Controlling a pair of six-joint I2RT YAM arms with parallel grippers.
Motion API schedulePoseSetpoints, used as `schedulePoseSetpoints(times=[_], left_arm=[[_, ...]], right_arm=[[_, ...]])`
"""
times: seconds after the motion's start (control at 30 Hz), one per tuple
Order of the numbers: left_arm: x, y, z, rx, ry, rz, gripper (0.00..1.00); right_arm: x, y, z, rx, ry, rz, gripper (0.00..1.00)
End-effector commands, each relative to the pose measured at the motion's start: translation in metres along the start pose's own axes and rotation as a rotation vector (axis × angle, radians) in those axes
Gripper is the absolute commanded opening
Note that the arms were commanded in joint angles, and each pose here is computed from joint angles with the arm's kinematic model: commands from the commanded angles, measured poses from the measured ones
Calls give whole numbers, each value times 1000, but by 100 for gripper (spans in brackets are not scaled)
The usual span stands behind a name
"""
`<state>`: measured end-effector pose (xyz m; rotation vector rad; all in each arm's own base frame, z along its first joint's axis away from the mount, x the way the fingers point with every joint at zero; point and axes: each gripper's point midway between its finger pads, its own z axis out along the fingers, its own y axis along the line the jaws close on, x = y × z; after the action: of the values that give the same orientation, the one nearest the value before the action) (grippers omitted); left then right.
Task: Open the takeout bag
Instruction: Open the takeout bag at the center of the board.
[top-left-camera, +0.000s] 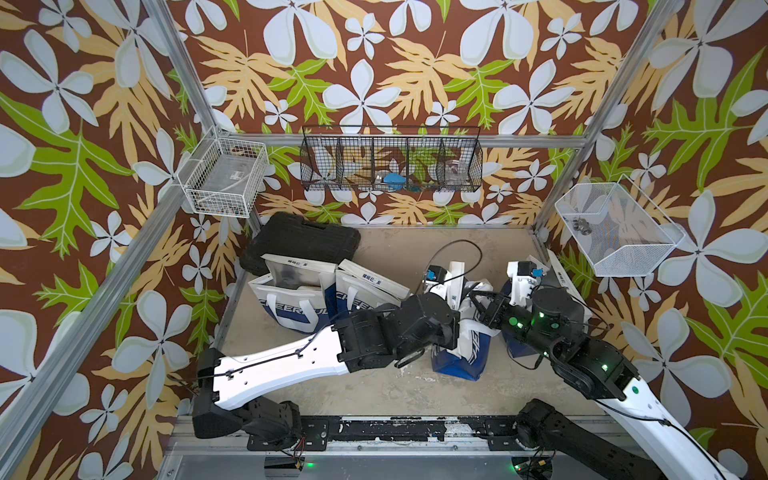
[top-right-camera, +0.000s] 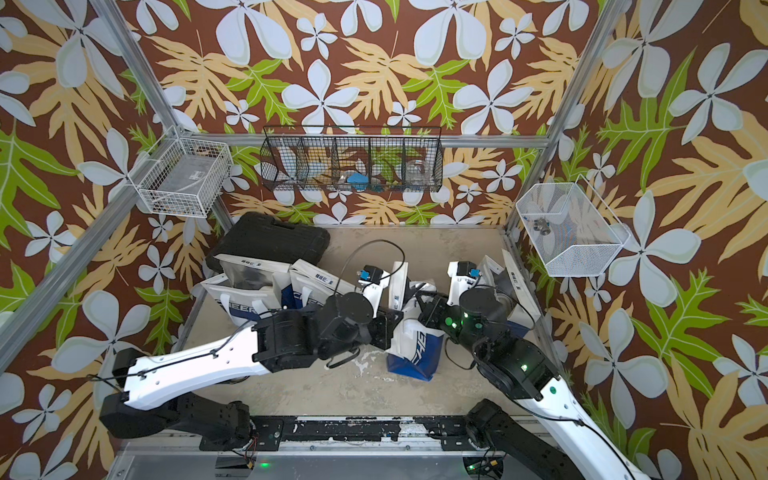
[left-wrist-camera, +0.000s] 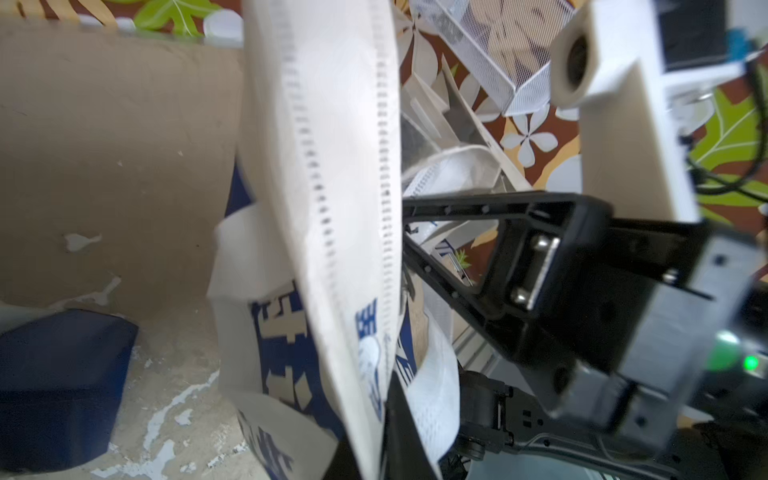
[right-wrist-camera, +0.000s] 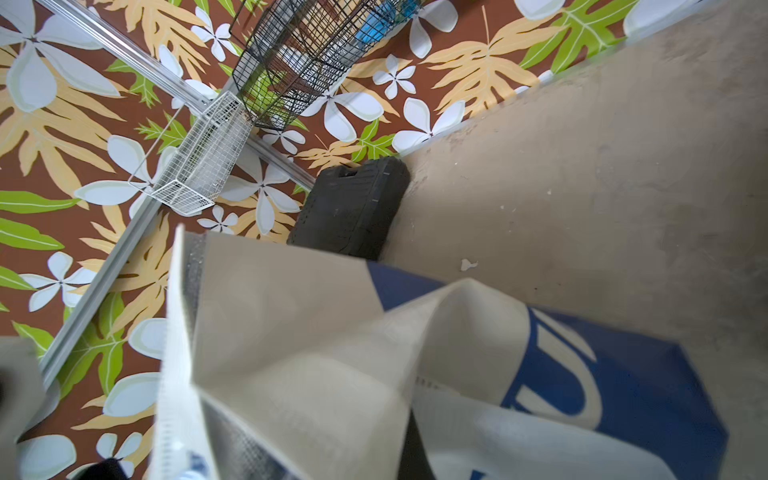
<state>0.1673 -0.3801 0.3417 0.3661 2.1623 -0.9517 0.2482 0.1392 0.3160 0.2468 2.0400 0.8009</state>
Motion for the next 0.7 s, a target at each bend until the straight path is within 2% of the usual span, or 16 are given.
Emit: schedulePoseSetpoints(times=[0.0, 0.1, 0.23, 0.3, 0.33, 0.37, 0.4, 0.47, 0.6, 0.67], left_arm=[[20, 5, -18, 70, 100, 37, 0], [29, 9, -22, 115, 125, 28, 0], [20, 17, -19, 124, 100, 21, 0], [11, 28, -10, 91, 83, 16, 40], [5, 31, -8, 80, 55, 13, 68], [1, 32, -5, 85, 32, 18, 92], [-1, 32, -2, 93, 19, 19, 100], [-2, 34, 7, 101, 19, 17, 100], [-7, 28, 0, 131, 2, 13, 100], [-15, 28, -12, 136, -36, 14, 100]], right_arm=[[-12, -49, 7, 193, -47, -58, 0], [-13, -51, 11, 201, -43, -67, 0], [-14, -28, 15, 97, -22, -71, 0], [-12, -17, 19, 37, 0, -75, 0], [-9, -13, 22, 21, 26, -79, 0], [-6, -12, 25, 17, 54, -82, 0], [-2, -12, 28, 20, 88, -90, 0], [10, -18, 31, 35, 134, -88, 8], [27, -40, 28, 81, 137, -73, 13], [29, -47, 23, 111, 135, -75, 27]])
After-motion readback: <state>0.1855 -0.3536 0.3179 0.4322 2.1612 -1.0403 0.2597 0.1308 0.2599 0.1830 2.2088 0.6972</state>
